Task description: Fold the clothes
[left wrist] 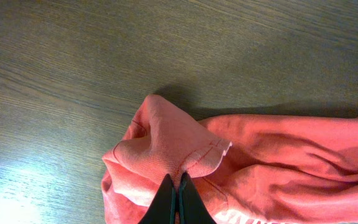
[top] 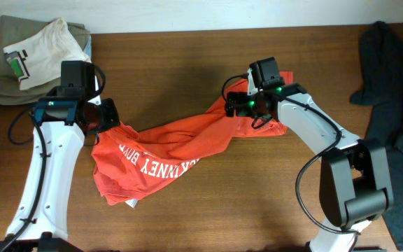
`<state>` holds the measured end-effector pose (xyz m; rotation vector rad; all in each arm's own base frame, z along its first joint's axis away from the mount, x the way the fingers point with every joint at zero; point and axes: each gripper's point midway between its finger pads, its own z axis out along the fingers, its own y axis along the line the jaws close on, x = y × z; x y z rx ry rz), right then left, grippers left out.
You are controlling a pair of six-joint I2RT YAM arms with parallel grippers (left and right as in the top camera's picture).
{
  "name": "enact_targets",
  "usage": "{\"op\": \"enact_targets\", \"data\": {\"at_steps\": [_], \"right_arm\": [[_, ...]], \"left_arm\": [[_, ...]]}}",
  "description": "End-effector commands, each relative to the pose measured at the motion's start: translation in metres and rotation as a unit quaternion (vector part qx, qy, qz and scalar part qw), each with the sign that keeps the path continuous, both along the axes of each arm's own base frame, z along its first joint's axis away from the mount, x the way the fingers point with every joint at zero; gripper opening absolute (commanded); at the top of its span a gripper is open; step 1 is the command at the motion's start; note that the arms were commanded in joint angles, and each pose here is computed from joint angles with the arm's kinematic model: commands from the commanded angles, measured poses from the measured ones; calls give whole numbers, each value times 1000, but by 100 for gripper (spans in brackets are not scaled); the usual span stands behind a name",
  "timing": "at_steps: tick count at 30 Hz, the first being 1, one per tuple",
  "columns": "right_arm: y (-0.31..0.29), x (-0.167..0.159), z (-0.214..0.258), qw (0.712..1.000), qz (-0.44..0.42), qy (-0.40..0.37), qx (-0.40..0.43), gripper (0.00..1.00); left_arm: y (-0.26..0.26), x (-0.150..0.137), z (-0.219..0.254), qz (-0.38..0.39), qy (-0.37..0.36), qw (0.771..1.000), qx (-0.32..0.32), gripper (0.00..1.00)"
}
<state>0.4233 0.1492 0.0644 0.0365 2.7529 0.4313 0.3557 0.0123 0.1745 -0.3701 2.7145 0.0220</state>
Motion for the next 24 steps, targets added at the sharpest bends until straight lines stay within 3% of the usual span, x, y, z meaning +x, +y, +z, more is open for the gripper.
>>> {"op": "enact_targets", "data": {"at_steps": [1, 4, 6, 9, 13, 20, 24], "right_arm": [[-7, -6, 3, 999, -17, 33, -9, 99], [-9, -27, -1, 996, -16, 84, -6, 97], [-13, -43, -8, 994, 0, 111, -19, 84], [-16, -51, -16, 992, 25, 117, -30, 78], [-14, -47, -28, 994, 29, 98, -26, 63], [-11, -48, -46, 996, 44, 81, -15, 59], [-2, -41, -41, 997, 52, 63, 8, 51]], "left_arm": [[2, 1, 1, 5, -3, 1000, 4, 1], [2, 1, 1, 5, -2, 1000, 4, 1], [2, 1, 1, 5, -2, 1000, 4, 1], [2, 0, 1, 5, -1, 1000, 4, 1], [2, -1, 1, 5, 1, 1000, 4, 1], [2, -1, 1, 5, 1, 1000, 4, 0], [2, -1, 1, 5, 1, 1000, 4, 1]]}}
